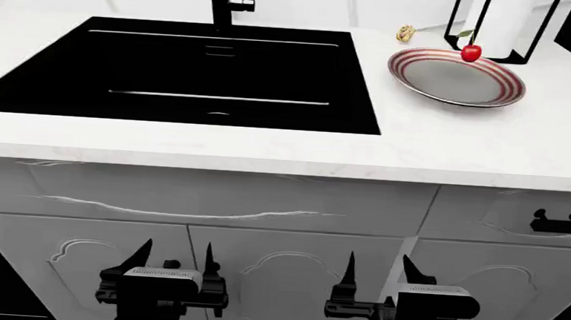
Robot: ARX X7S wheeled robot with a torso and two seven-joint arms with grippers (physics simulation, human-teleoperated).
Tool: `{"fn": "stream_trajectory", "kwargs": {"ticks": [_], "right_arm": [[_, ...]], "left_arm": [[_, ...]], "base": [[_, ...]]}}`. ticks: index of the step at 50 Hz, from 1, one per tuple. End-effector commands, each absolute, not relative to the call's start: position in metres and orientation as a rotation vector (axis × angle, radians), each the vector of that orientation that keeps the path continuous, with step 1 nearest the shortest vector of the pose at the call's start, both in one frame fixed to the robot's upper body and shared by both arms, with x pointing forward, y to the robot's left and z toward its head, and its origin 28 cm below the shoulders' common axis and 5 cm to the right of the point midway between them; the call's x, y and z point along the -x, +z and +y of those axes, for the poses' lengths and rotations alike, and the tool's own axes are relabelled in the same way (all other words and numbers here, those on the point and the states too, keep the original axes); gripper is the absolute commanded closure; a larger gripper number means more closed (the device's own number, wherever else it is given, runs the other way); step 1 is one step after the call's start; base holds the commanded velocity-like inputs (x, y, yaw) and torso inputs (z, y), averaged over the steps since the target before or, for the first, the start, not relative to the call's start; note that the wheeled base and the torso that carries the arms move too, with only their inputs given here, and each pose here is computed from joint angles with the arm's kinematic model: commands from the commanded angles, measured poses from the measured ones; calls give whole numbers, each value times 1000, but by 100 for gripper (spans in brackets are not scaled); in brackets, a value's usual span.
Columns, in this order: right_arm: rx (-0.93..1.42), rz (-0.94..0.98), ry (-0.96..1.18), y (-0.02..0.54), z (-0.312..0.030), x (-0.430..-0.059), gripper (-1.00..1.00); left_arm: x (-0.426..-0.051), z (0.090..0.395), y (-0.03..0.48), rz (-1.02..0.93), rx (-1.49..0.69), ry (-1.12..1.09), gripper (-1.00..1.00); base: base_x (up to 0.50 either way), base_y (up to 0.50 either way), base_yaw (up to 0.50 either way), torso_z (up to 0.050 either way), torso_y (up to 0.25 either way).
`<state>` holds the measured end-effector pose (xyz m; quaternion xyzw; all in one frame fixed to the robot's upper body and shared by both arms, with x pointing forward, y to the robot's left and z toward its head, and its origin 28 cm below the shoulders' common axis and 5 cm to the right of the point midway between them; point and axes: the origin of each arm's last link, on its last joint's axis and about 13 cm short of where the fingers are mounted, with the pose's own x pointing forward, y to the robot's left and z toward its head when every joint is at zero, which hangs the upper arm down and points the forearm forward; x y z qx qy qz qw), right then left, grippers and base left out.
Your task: Pick the cherry from the counter and place it in the sink. Then turn on the sink faucet.
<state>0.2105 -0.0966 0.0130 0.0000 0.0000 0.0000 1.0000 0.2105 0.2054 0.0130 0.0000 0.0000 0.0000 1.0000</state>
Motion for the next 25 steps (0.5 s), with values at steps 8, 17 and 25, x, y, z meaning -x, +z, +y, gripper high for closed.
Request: {"fn": "stream_trajectory", "kwargs": {"ticks": [8,17,25], "right_arm": [[8,-7,-7,13,-96,-210,-100],[16,-6,-8,13,-96,-210,-100],[71,1,-73,22,-101,-212,-100]], "left_arm": [[-211,206,-2,9,5,-4,-100],[-212,206,-2,26,15,0,-100],[-207,209,16,-23,-12,-13,-100]], "base": [[0,0,0,0,0],[0,0,0,0,0],[0,0,0,0,0]]}}
